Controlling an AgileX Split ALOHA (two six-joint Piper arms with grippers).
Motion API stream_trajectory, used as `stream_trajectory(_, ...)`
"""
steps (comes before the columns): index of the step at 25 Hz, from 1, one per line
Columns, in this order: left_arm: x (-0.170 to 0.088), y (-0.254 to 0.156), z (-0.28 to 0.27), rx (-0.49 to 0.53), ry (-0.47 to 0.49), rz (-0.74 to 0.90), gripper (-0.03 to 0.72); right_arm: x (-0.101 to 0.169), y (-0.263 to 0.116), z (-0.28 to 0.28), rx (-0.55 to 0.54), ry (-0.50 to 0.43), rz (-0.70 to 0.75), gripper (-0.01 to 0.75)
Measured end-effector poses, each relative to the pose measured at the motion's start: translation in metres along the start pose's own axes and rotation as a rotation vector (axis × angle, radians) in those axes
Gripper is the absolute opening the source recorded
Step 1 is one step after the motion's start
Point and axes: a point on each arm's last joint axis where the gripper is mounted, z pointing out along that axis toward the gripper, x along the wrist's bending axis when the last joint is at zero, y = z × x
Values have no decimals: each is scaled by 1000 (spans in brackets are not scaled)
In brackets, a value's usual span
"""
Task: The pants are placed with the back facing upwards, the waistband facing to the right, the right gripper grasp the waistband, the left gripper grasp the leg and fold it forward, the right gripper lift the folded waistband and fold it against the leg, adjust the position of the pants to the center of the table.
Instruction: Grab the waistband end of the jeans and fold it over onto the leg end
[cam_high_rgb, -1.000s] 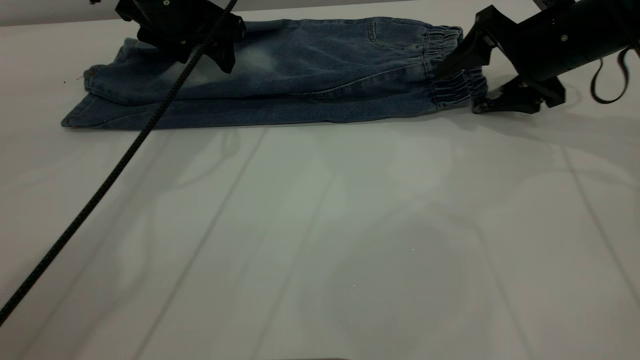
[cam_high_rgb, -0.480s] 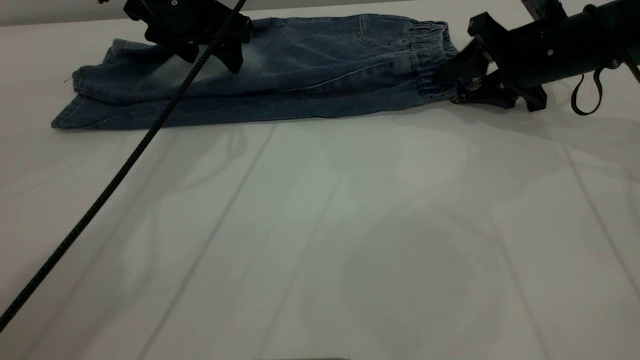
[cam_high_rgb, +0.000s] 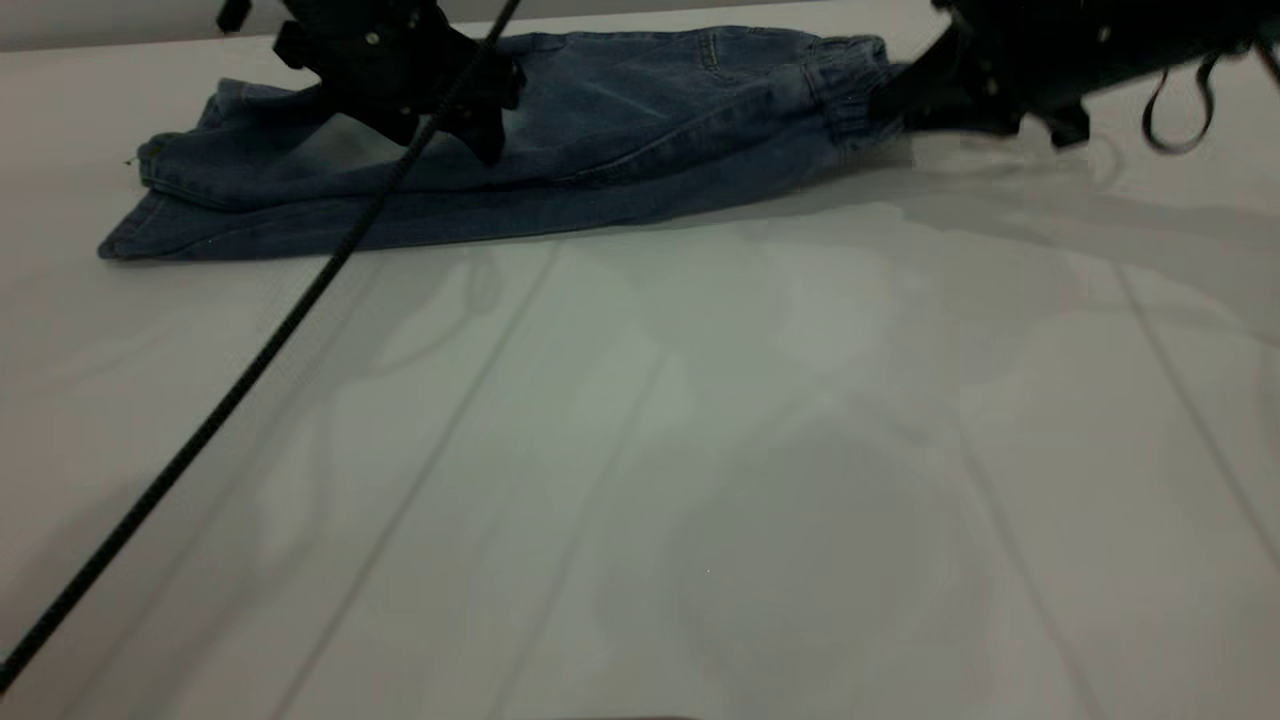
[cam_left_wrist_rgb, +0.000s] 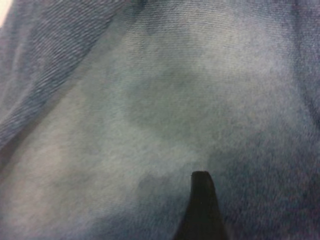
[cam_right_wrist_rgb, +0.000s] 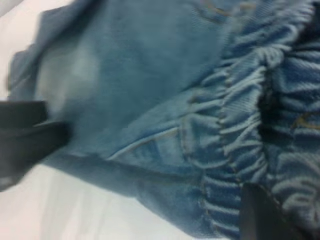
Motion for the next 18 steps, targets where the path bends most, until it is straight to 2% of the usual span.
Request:
stream_trajectory(8, -23, -10, 19, -17, -38, 5, 529, 66, 29, -45, -38, 71, -158, 55)
stream_trajectory(13, -42, -3, 13, -4, -58, 40, 529, 88, 34, -62, -40, 90, -215, 55)
stream_trajectory(16, -30, 16, -5, 41, -27, 59, 529, 94, 34, -66, -29, 106, -224, 54)
stream_trajectory(18, -10, 30, -19, 76, 8, 38, 529, 99, 34, -70, -26, 119, -237, 54)
